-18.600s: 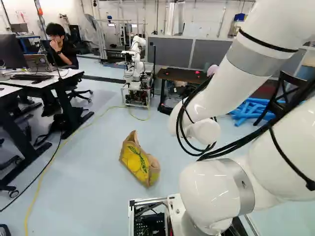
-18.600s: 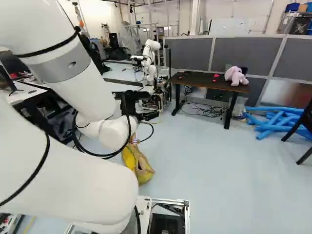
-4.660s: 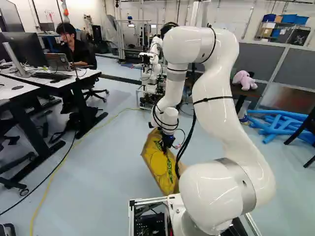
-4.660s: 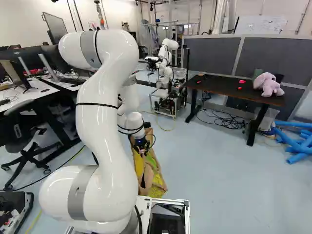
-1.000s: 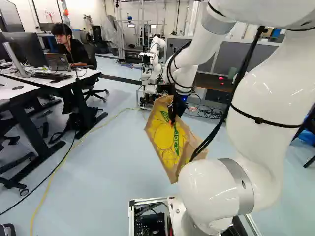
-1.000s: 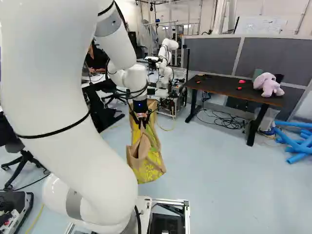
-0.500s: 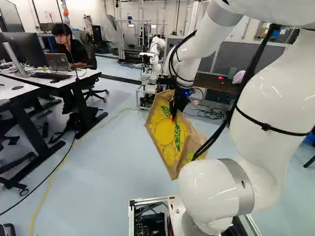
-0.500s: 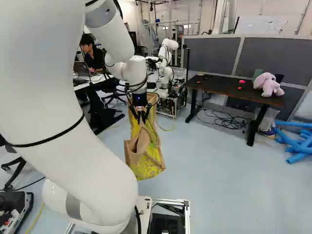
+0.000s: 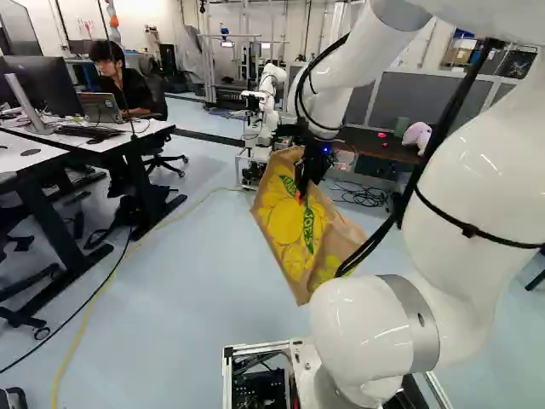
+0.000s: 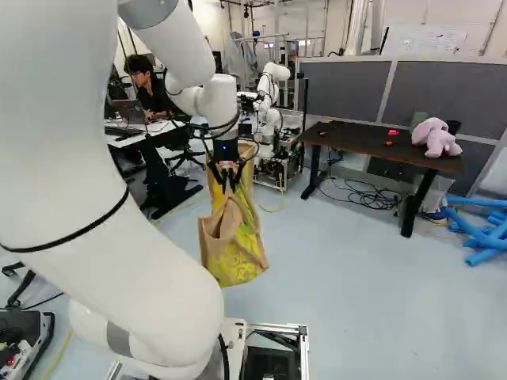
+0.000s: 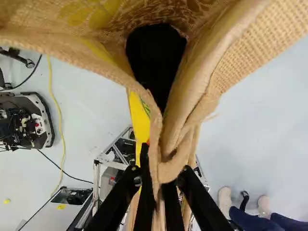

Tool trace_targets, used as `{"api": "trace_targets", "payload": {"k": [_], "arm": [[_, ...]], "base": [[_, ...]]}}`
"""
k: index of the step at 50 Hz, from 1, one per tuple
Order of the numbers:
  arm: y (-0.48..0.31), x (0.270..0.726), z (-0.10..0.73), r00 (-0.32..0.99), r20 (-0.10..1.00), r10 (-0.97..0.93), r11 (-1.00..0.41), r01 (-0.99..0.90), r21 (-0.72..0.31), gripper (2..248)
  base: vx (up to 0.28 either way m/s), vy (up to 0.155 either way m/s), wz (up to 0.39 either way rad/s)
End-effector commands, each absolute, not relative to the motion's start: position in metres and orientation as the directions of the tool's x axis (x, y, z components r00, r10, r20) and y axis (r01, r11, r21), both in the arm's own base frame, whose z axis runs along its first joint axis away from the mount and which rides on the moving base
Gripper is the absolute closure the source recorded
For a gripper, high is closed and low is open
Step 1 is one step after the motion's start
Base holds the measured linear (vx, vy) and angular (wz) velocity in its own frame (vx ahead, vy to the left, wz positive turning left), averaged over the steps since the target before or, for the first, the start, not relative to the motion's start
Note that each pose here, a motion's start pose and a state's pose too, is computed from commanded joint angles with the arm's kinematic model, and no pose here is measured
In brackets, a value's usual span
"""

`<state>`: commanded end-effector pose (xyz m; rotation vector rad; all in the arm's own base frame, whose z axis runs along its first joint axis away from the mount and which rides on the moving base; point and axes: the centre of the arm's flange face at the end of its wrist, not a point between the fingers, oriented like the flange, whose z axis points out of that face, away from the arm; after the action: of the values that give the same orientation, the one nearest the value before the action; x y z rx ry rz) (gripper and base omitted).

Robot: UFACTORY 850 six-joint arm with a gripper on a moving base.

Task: Pick up the bag on the ground and place it on the table

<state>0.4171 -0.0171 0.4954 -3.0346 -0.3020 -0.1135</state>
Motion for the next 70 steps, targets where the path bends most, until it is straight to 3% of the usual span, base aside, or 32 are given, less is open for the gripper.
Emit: {"api": "trace_targets", "payload": {"k": [37, 70], "arm": [[-0.026, 0.415, 0.553, 0.980, 0.074, 0.187, -0.976, 0.194, -0.095, 228], [-0.042, 0.417, 0.603, 0.973, 0.076, 0.219, -0.975, 0.222, -0.023, 228]], "base": [[0.000, 0.000, 0.000], [0.000, 0.000, 0.000]]}}
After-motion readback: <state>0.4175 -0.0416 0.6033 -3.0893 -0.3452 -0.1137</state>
